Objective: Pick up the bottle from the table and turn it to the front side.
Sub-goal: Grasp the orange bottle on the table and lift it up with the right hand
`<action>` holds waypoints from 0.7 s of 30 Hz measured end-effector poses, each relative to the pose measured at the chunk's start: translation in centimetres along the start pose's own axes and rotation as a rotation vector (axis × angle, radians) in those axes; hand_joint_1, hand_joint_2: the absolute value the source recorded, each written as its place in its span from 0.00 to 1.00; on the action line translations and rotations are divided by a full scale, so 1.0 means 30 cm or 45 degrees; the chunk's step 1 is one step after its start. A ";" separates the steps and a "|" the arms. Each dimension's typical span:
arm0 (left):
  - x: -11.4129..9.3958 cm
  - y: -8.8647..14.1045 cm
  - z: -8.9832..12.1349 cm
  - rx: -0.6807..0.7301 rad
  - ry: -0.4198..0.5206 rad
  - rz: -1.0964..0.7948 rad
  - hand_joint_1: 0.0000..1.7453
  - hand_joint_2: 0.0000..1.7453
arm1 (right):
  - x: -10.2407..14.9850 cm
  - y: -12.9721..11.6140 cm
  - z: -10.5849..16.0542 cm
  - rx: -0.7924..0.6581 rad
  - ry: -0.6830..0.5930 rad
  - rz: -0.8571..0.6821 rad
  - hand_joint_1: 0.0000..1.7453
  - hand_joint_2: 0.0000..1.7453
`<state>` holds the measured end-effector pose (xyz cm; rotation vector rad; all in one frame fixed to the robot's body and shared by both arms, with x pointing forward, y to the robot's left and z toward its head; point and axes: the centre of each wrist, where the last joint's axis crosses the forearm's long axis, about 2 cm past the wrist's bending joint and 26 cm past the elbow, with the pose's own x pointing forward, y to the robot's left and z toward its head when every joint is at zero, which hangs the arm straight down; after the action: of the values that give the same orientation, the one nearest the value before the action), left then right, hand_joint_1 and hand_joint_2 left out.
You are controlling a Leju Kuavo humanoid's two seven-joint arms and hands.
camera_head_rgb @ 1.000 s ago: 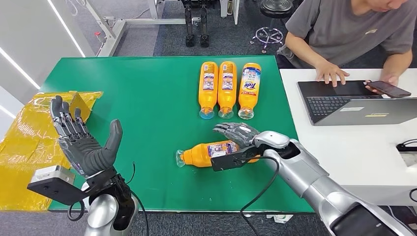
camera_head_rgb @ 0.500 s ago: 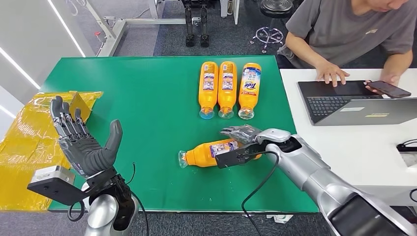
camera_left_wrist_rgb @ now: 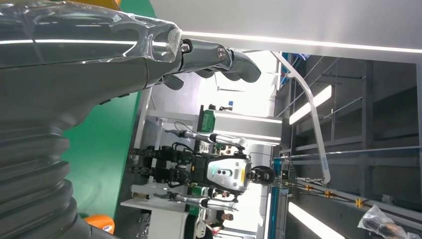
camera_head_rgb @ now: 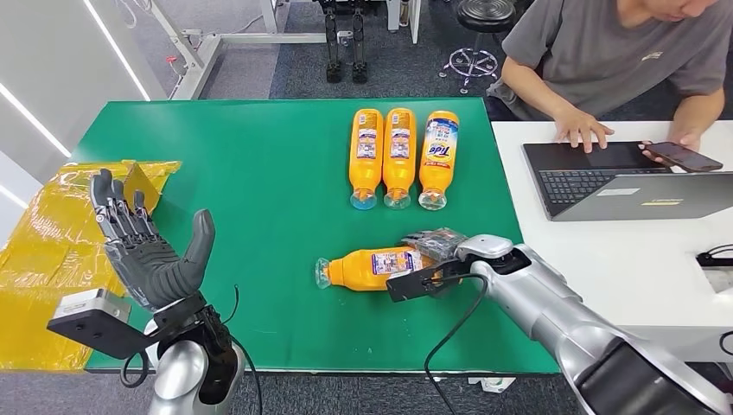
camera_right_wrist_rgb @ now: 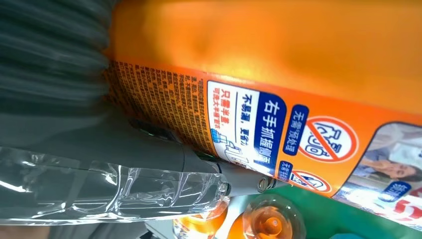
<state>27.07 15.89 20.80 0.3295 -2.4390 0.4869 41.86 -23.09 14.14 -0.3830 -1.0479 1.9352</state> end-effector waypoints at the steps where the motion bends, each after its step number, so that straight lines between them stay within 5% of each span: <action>1: -0.001 -0.001 -0.001 0.001 0.001 0.002 0.00 1.00 | -0.004 0.006 0.001 -0.004 0.006 -0.001 0.05 1.00; 5: -0.004 -0.005 -0.003 0.004 0.010 0.012 0.00 1.00 | -0.013 0.031 0.005 -0.033 0.026 -0.001 1.00 1.00; 21: 0.009 0.021 0.040 -0.021 0.013 -0.038 0.00 1.00 | 0.074 0.154 -0.002 -0.425 -0.003 0.065 1.00 1.00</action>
<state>26.02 15.92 19.90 0.3548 -2.4238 0.4540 38.10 -22.45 10.74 -0.5970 -1.3790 1.8043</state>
